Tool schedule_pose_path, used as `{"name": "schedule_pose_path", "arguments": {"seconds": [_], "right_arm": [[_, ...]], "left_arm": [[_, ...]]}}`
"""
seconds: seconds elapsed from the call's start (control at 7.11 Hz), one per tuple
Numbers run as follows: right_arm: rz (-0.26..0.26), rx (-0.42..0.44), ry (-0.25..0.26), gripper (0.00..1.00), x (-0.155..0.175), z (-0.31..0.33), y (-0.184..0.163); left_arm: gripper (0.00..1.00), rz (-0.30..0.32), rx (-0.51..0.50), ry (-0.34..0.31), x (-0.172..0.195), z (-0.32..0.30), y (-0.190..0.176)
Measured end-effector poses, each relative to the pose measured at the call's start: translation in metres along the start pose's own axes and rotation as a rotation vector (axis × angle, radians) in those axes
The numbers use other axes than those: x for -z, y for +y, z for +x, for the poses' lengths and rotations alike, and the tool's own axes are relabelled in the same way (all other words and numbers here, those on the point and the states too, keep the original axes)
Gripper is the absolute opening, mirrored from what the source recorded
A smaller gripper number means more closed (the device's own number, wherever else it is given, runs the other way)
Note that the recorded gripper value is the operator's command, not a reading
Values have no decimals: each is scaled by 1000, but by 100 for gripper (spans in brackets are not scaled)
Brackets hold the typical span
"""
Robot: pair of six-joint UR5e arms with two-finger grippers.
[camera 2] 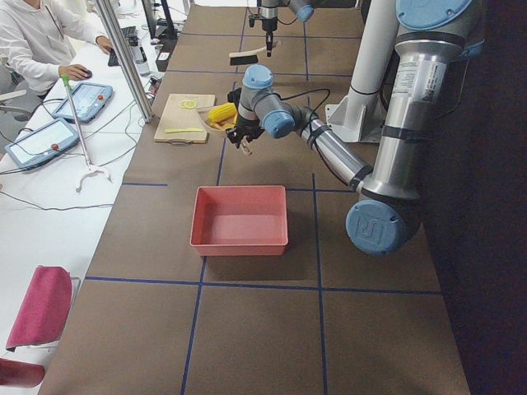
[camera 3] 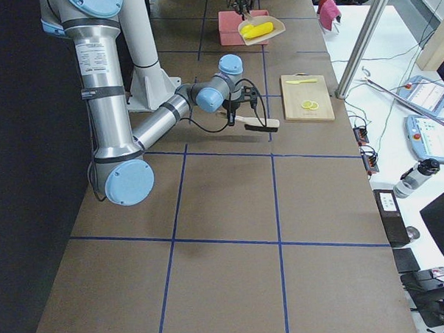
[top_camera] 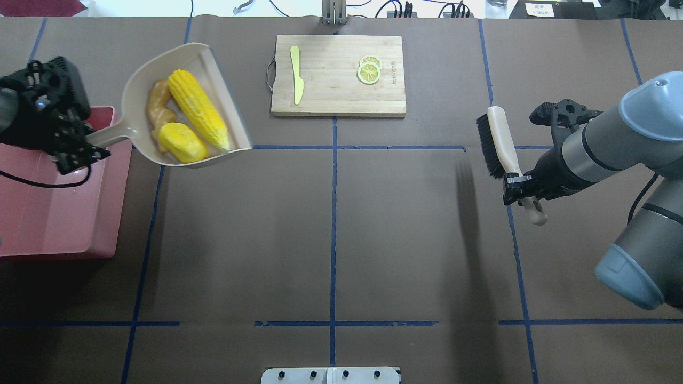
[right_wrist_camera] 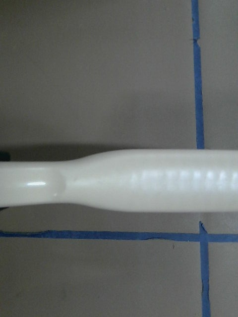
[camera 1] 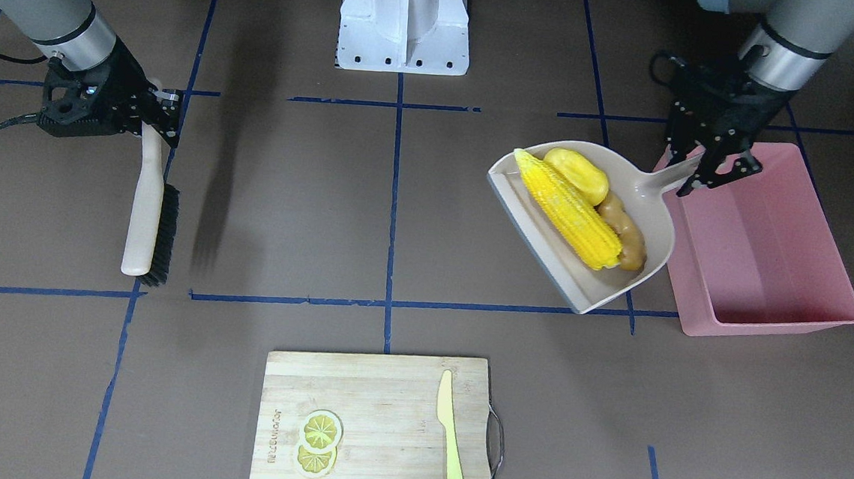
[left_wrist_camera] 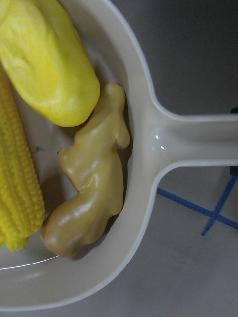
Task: Sweep and dump trash into bin
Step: 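Tilt the dustpan with the left gripper to dump the vegetables into the bin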
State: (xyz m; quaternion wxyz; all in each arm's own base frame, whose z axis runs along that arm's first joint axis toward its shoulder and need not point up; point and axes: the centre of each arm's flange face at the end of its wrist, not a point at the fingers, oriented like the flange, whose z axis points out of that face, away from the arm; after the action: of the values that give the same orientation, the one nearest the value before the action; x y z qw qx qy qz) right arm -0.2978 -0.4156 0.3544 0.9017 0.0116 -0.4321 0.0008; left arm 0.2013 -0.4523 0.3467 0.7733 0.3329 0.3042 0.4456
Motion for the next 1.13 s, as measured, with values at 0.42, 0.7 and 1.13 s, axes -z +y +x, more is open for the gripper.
{"name": "schedule_pose_path", "arguments": {"seconds": [0.42,0.7,1.13], "right_arm": [[4,-1,5,0,-2,1,-2],[6,-3,12,0,-4,3,-3],[5,-5,18,0,-8,4,-3]], "left_arm": [[0,-124,-142,-61,29,-44,121],[0,-195,-219,-63,40,-54,179],[0,-276,-279,-77,49,-80,245]]}}
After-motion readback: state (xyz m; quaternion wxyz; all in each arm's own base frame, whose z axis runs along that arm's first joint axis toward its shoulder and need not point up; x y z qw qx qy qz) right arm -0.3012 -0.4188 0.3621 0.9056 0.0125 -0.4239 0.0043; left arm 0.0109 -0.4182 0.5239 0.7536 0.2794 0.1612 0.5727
